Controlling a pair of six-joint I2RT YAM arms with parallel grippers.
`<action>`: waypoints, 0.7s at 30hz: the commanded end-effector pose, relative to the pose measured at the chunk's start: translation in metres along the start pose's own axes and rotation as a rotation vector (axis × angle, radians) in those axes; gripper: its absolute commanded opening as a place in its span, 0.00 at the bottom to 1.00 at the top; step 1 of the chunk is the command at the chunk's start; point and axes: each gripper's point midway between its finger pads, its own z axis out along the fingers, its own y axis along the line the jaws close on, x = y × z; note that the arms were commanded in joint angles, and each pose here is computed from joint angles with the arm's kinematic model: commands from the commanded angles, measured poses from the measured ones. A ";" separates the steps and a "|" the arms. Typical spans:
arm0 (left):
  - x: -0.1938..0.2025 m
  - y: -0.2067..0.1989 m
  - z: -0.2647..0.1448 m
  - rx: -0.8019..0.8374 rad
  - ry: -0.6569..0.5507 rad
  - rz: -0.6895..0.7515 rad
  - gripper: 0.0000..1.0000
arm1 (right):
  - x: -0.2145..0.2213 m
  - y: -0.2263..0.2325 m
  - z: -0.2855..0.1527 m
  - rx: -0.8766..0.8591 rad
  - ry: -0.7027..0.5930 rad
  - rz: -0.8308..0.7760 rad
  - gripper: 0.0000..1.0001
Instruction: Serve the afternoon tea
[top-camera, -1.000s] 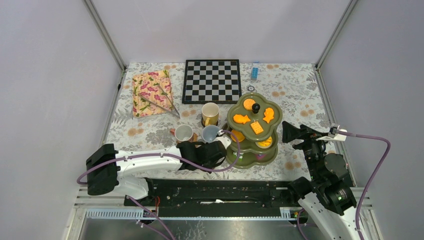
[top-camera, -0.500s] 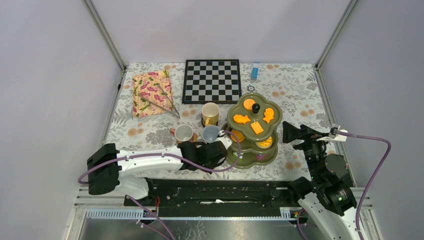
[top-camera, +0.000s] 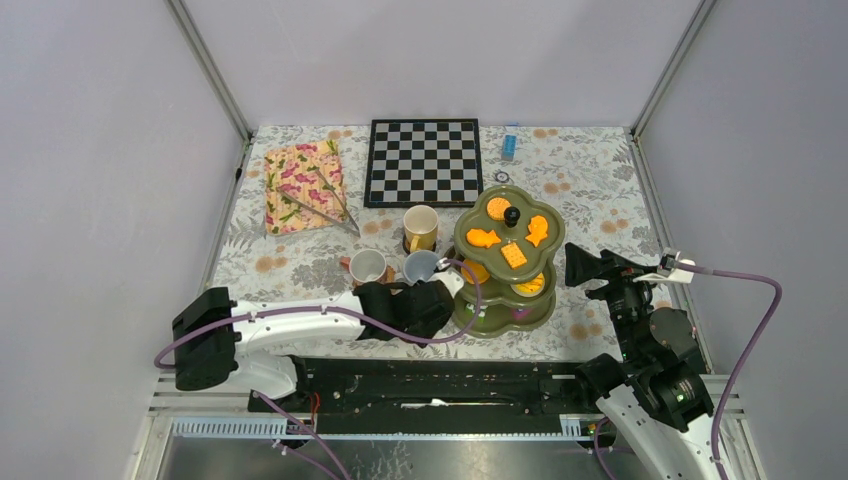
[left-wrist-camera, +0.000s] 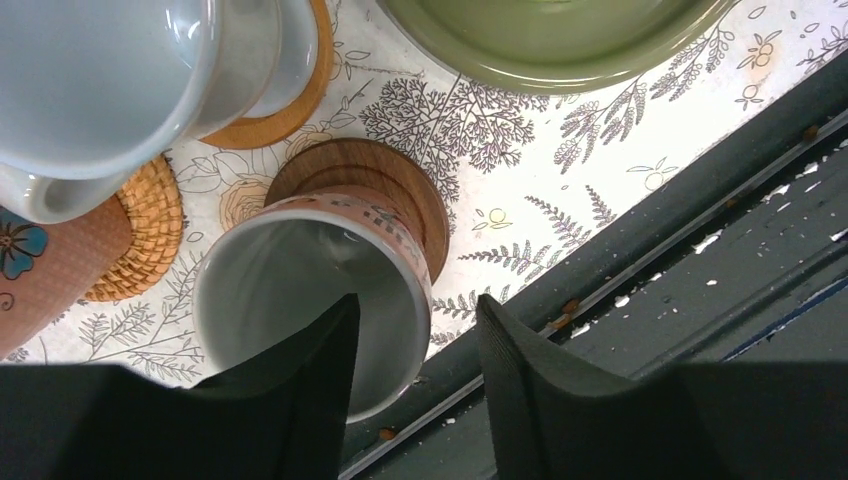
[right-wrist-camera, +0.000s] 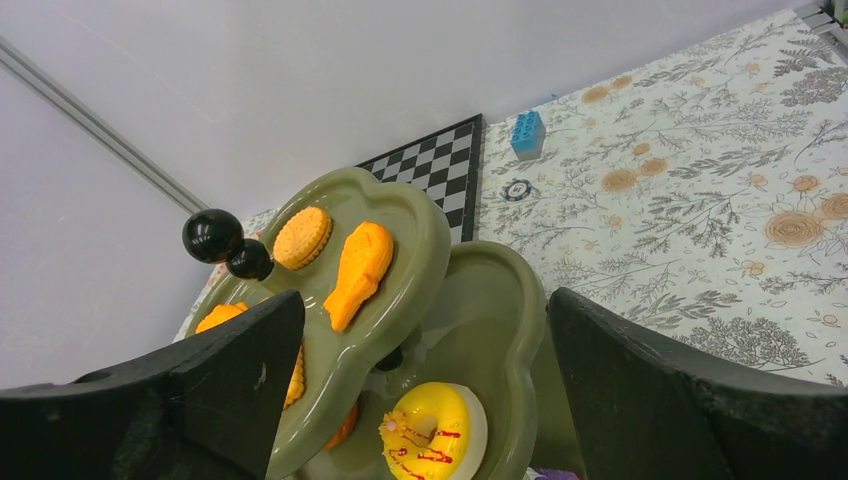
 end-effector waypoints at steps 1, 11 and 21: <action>-0.026 -0.001 -0.019 0.029 -0.109 -0.028 0.53 | -0.015 0.002 -0.003 0.000 -0.043 0.000 0.98; -0.118 0.006 -0.148 0.206 -0.523 -0.100 0.80 | -0.043 -0.003 -0.009 0.078 -0.055 -0.082 0.98; -0.238 0.114 -0.319 -0.149 -1.159 -0.439 0.99 | -0.113 0.002 -0.016 0.219 -0.066 -0.194 0.98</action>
